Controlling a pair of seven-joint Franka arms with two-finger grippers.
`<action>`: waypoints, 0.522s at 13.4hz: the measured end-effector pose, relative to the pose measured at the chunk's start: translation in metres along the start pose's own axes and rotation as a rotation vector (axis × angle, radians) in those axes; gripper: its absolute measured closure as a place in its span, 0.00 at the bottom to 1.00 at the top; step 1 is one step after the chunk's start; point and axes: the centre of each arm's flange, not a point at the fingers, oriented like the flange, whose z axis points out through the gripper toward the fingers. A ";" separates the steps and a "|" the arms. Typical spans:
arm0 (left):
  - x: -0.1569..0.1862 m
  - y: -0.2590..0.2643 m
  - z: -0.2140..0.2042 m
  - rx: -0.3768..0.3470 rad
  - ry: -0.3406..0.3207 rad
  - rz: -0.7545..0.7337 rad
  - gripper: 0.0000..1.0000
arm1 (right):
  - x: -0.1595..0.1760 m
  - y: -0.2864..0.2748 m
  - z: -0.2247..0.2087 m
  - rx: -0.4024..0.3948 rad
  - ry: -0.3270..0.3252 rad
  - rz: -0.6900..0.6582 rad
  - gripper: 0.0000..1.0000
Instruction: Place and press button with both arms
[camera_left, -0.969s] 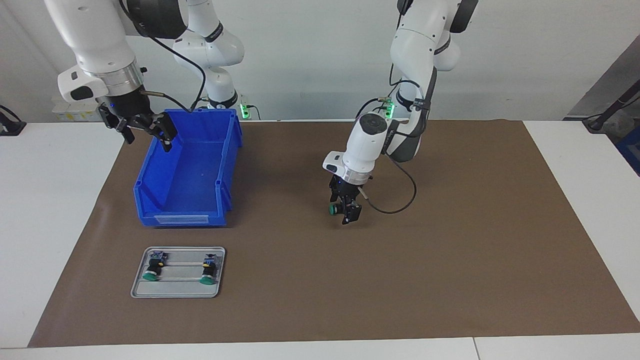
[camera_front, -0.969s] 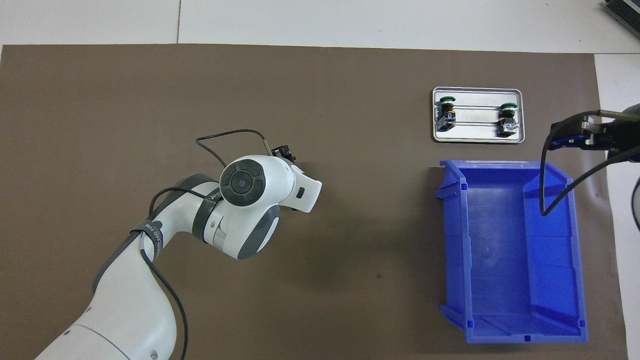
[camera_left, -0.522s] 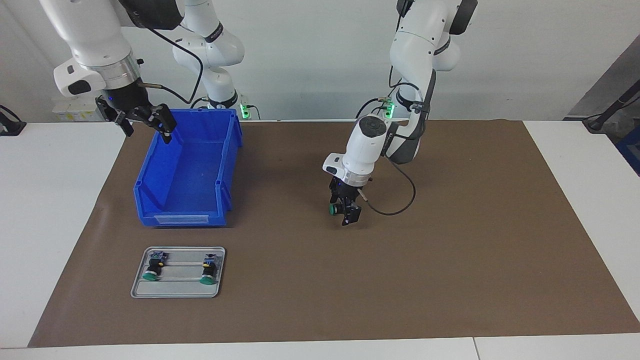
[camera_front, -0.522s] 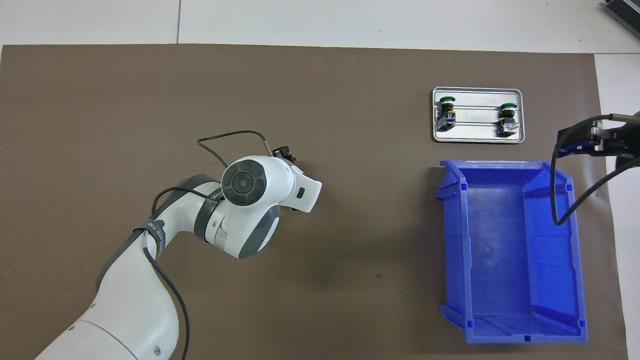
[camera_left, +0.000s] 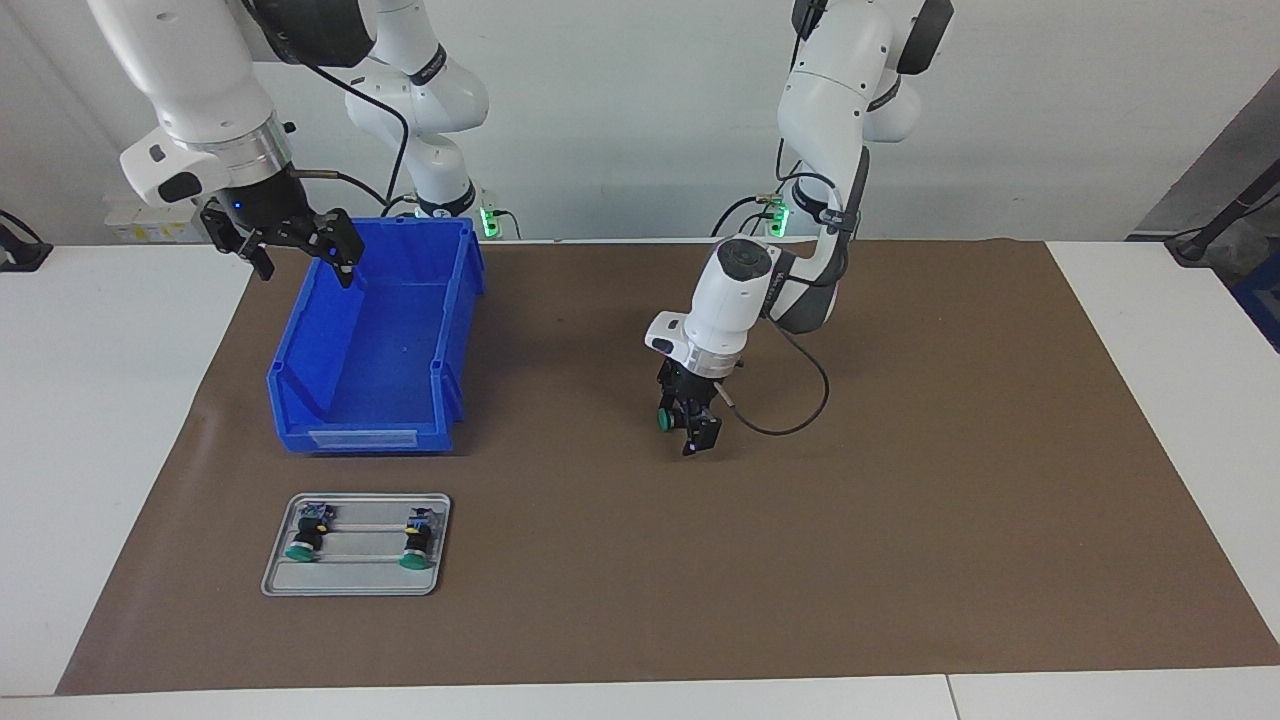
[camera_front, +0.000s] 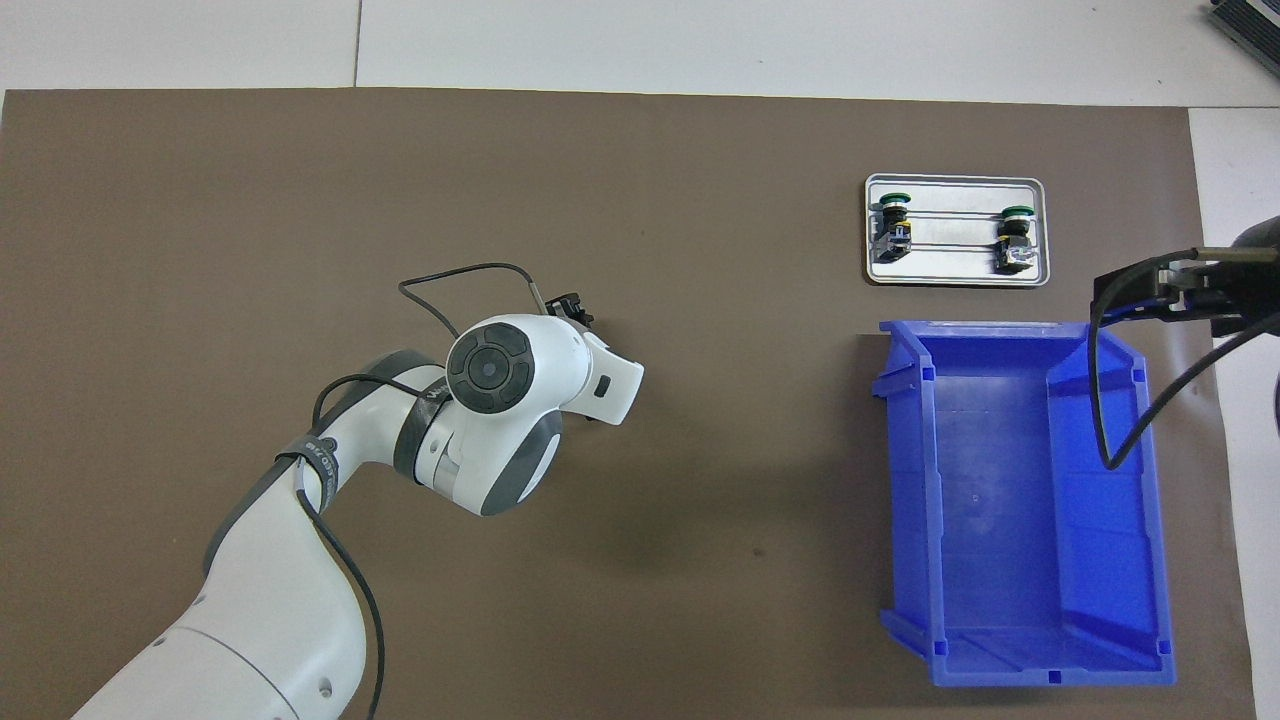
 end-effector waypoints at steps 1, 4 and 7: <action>0.000 0.001 0.001 -0.001 -0.001 0.002 0.00 | 0.000 0.000 0.000 0.000 -0.001 -0.001 0.00; 0.001 0.006 0.004 -0.007 -0.006 0.008 0.00 | 0.000 0.000 0.001 0.000 -0.003 0.000 0.00; -0.001 0.007 0.005 -0.010 -0.009 0.008 0.04 | 0.000 0.003 0.002 0.000 -0.004 0.005 0.00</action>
